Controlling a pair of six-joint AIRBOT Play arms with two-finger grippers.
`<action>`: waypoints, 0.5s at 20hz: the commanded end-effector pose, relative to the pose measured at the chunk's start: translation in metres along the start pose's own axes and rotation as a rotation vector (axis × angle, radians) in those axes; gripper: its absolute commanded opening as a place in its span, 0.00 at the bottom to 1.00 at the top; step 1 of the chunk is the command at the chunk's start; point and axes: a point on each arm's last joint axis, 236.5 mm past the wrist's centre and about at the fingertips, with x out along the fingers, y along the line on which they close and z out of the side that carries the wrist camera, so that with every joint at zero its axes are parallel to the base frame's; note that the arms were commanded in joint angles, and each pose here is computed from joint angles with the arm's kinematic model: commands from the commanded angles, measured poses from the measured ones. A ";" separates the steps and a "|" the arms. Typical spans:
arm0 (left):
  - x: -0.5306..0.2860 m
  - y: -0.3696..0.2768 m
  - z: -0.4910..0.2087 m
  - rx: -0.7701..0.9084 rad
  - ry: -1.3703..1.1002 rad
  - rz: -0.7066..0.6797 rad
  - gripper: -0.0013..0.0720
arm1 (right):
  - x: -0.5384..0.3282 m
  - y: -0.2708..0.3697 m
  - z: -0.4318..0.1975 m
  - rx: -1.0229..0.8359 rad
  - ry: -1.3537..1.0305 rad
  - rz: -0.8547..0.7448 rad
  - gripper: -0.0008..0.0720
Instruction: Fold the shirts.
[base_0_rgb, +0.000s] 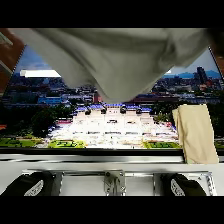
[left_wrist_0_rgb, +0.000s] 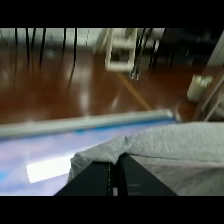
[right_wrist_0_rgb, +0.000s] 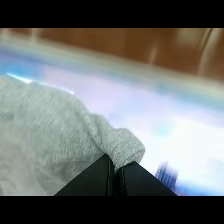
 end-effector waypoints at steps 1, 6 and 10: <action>-0.105 -0.049 0.092 0.064 -0.285 -0.023 0.07 | -0.120 0.038 0.101 -0.047 -0.337 -0.054 0.09; -0.127 -0.041 0.051 0.107 -0.111 0.057 0.07 | -0.127 0.041 0.052 -0.005 -0.137 -0.072 0.09; -0.102 0.019 -0.017 0.100 0.159 0.239 0.07 | -0.086 0.018 -0.033 0.087 0.241 -0.081 0.09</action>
